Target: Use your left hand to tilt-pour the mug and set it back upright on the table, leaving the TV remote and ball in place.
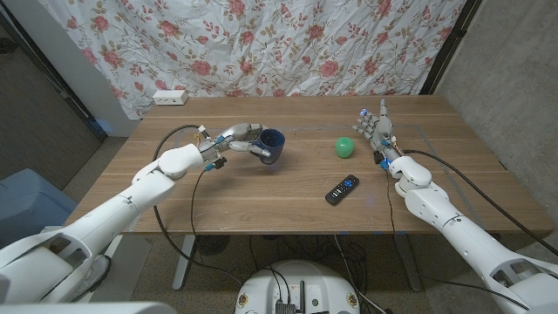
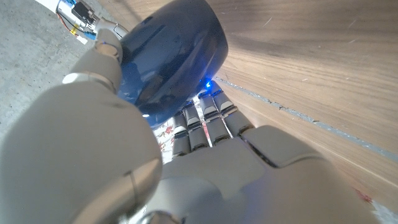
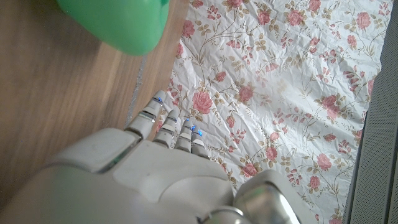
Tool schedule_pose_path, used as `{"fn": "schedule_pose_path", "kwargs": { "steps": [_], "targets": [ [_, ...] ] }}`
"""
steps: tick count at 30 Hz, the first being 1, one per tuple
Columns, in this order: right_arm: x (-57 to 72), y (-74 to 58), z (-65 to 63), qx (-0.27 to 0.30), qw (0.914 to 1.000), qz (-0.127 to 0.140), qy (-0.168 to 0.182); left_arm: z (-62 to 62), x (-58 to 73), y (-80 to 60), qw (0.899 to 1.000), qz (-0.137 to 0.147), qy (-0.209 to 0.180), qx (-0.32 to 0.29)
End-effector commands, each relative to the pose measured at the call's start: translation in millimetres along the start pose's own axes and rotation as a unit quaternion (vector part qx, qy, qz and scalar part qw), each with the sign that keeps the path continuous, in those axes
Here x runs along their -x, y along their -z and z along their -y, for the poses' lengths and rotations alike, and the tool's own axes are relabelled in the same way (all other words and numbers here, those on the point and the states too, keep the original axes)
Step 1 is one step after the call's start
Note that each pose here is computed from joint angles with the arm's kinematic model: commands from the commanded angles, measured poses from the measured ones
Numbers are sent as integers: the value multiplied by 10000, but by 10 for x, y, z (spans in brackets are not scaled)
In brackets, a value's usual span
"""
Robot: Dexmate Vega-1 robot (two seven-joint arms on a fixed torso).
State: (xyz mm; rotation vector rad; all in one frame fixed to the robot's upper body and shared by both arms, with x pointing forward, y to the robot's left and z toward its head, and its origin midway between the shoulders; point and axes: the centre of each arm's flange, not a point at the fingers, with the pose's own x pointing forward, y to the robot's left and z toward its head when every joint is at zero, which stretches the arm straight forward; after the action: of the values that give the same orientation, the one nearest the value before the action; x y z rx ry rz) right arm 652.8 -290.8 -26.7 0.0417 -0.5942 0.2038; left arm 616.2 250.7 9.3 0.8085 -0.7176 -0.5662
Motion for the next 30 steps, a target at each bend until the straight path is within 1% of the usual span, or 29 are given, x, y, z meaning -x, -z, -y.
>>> {"fn": "schedule_pose_path", "kwargs": {
  "steps": [1, 5, 6, 8, 9, 11, 12, 14, 18, 24, 28, 30],
  "targets": [
    [0, 0, 0, 0, 10000, -1, 2, -30, -16, -235, 9985, -119, 132, -515],
    [0, 0, 1, 0, 10000, -1, 2, -45, 1, -308, 9971, -168, 107, -734],
    [0, 0, 1, 0, 10000, -1, 2, -48, 12, -322, 9975, -154, 125, -683],
    [0, 0, 1, 0, 10000, -2, 1, -59, 43, -373, 9963, -201, 31, -833],
    [0, 0, 1, 0, 10000, -1, 2, -63, 51, -395, 9960, -178, 71, -873],
    [0, 0, 1, 0, 10000, -1, 2, -66, 69, -414, 9961, -246, 57, -840],
    [0, 0, 1, 0, 10000, -1, 2, -70, 75, -431, 9958, -212, 88, -883],
    [0, 0, 1, 0, 10000, -1, 2, -78, 88, -464, 9947, -289, 91, -985],
    [0, 0, 1, 0, 10000, -1, 2, -102, 112, -530, 9922, -336, 105, -1197],
    [-1, 1, 1, 0, 10000, -1, 2, -123, 105, -564, 9888, -444, 265, -1399],
    [-1, 2, 2, 0, 10000, -1, 2, -147, 83, -604, 9838, -571, 361, -1659],
    [-1, 2, 2, 0, 10000, -1, 2, -156, 67, -626, 9818, -546, 384, -1778]
  ]
}}
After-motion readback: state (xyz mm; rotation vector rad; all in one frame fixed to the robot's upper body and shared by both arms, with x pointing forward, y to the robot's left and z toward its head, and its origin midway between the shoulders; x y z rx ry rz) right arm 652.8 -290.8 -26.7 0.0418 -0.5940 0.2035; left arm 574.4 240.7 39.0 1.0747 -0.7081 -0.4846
